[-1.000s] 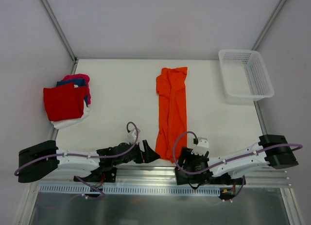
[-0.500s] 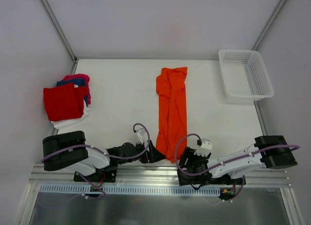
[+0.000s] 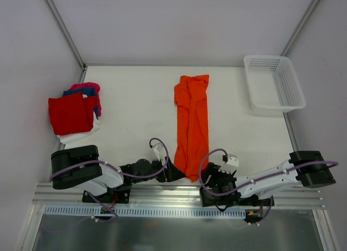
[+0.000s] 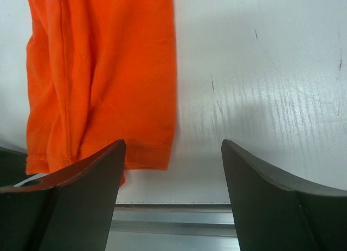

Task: Fold and stack the t-shirts
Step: Fold the tshirt

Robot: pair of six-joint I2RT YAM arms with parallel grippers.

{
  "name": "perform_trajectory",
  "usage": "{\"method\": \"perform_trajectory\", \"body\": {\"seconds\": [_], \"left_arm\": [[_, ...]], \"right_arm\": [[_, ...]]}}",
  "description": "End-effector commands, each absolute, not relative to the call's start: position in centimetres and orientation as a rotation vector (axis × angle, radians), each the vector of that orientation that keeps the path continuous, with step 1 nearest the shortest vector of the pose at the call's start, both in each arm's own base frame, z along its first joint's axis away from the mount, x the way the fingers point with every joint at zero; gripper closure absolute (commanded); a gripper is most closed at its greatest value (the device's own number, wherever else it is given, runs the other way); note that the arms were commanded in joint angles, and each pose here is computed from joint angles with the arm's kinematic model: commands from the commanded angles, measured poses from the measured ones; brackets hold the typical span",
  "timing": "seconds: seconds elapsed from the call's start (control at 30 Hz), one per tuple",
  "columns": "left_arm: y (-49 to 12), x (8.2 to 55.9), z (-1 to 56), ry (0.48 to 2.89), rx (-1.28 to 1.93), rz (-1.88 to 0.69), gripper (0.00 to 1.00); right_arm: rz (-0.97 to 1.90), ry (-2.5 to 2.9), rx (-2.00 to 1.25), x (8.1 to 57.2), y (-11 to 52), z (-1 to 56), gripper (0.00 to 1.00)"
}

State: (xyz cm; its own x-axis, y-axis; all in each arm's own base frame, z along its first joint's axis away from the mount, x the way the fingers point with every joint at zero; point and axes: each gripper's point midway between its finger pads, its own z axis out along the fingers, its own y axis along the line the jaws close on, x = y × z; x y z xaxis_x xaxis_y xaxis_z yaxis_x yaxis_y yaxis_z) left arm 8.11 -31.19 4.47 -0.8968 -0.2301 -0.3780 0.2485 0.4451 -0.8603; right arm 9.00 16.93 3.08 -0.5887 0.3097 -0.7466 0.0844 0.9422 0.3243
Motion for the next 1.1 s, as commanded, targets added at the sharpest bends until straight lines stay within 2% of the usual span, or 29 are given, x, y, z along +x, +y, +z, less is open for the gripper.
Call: {"method": "perform_trajectory", "body": {"seconds": [0.0,0.17,0.5,1.07], "left_arm": [[-27.3,6.3,0.1,2.41,0.057,-1.295,0.16],[-26.6,6.5,-0.4,2.426,0.062,-1.241,0.16],[-26.1,7.1,0.3,2.39,0.071,-1.208,0.15],[-26.5,7.2,0.2,2.383,0.067,-1.221,0.15]], "right_arm": [[0.388,2.154,0.276,9.2,18.2,4.9,0.25],[0.445,2.142,0.238,9.1,19.0,5.7,0.25],[0.493,2.188,0.272,8.4,19.4,2.9,0.24],[0.494,2.189,0.279,8.3,19.6,1.9,0.23]]}}
